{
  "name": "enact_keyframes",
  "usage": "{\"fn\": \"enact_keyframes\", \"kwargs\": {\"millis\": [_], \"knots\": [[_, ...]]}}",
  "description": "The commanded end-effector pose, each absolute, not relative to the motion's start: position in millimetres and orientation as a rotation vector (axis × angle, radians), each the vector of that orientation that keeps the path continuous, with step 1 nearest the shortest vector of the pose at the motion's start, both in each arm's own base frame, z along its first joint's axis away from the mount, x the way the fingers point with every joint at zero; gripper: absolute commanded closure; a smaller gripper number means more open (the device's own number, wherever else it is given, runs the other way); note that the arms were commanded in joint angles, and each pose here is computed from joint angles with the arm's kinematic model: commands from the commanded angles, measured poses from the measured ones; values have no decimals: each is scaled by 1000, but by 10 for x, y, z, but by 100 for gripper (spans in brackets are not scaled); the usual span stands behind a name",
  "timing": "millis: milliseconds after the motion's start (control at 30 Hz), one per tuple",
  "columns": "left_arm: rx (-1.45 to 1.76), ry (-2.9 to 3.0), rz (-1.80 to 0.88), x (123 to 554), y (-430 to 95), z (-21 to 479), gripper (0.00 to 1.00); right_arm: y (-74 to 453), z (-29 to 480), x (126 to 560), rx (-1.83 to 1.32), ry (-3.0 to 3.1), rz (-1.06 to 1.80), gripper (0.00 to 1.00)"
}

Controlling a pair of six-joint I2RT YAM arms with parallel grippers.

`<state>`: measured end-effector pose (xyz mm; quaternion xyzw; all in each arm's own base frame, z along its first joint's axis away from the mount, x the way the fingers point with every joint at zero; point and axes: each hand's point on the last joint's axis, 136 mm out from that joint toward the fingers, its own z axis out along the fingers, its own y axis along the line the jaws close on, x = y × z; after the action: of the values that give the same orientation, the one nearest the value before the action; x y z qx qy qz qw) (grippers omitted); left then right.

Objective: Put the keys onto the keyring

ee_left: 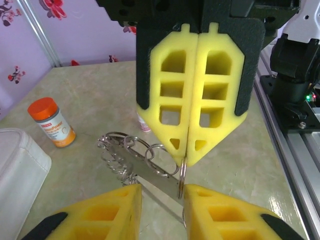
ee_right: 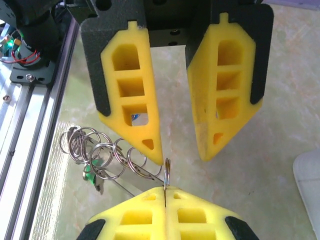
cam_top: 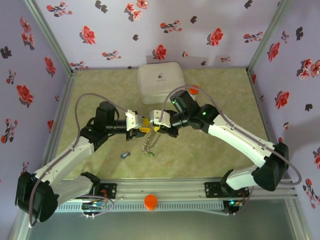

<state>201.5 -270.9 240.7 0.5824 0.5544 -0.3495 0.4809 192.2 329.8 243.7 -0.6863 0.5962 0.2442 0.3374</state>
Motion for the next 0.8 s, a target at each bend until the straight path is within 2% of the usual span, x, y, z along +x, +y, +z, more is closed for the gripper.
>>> {"fn": "enact_keyframes", "kwargs": {"millis": [0,133,333,500,600,667,700,733,767], "knots": [[1471,1333,-842,1985,-2748,2447,73,3329,2549,1948,-1799,1524,595,100],[1496,1357,-858,1949,-2752,2386,75,3369,2571,1967,-1788,1523,589,100],[1509,1355,-865,1946,-2775,2364,88,3396,2558,1958,-1779,1534,600,100],[1513,1360,-864,1978,-2795,2355,89,3424,2590,1942,-1766,1525,624,100],[1515,1349,-858,1984,-2802,2371,100,3425,2567,1935,-1764,1533,633,100],[1516,1343,-855,1979,-2798,2379,100,3421,2586,1957,-1732,1539,641,100],[1517,1335,-853,1971,-2796,2395,100,3409,2617,1972,-1694,1552,669,90],[1514,1329,-851,1964,-2792,2407,100,3396,2676,1987,-1643,1552,727,72],[1508,1320,-853,1956,-2793,2422,100,3371,2720,1985,-1593,1544,801,65]]}}
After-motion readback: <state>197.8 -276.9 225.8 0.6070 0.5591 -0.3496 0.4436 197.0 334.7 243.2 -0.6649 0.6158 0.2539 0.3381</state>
